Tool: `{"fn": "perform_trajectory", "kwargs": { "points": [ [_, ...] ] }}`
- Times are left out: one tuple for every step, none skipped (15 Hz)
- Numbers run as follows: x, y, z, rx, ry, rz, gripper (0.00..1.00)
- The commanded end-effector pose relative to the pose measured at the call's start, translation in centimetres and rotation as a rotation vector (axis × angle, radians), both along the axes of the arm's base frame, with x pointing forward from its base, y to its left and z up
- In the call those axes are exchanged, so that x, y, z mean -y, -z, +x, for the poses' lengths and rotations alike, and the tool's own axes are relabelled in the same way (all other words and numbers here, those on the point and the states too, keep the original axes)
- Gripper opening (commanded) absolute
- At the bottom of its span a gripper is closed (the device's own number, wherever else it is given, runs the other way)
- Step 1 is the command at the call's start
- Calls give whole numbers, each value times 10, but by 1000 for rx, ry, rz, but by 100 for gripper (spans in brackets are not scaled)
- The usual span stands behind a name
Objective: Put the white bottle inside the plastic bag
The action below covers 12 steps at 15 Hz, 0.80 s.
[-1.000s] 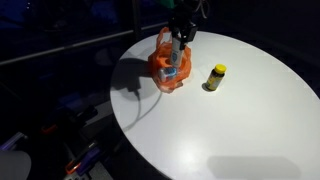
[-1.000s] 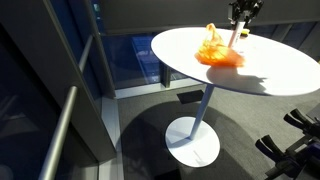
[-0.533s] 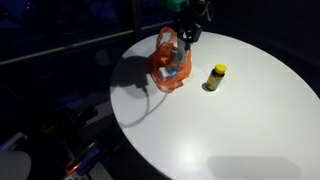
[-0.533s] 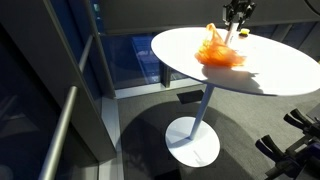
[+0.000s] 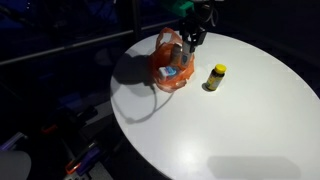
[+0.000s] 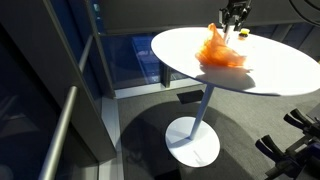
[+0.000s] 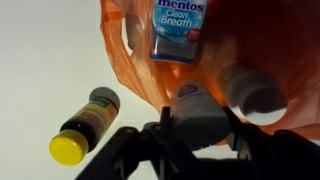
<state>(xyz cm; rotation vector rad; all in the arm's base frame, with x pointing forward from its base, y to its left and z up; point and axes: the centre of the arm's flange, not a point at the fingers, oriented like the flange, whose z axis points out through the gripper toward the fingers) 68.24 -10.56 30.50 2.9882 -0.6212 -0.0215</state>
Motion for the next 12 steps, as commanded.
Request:
{"fn": "perform_trajectory", "kwargs": {
  "points": [
    [4,2,15,-4,29,-1,27],
    [4,5,15,-7,31,3,27],
    [4,7,15,-10,32,5,27],
    [4,9,16,-12,35,9,27],
    [5,11,16,-14,37,11,27],
    [5,12,15,-17,39,10,27],
    [5,14,15,-19,42,10,27],
    [6,15,15,-21,45,11,27],
    [6,16,15,-22,48,11,27],
    [7,16,14,-23,50,11,40],
    [8,16,13,-24,53,13,71],
    [8,15,12,-24,55,15,79]
  ]
}}
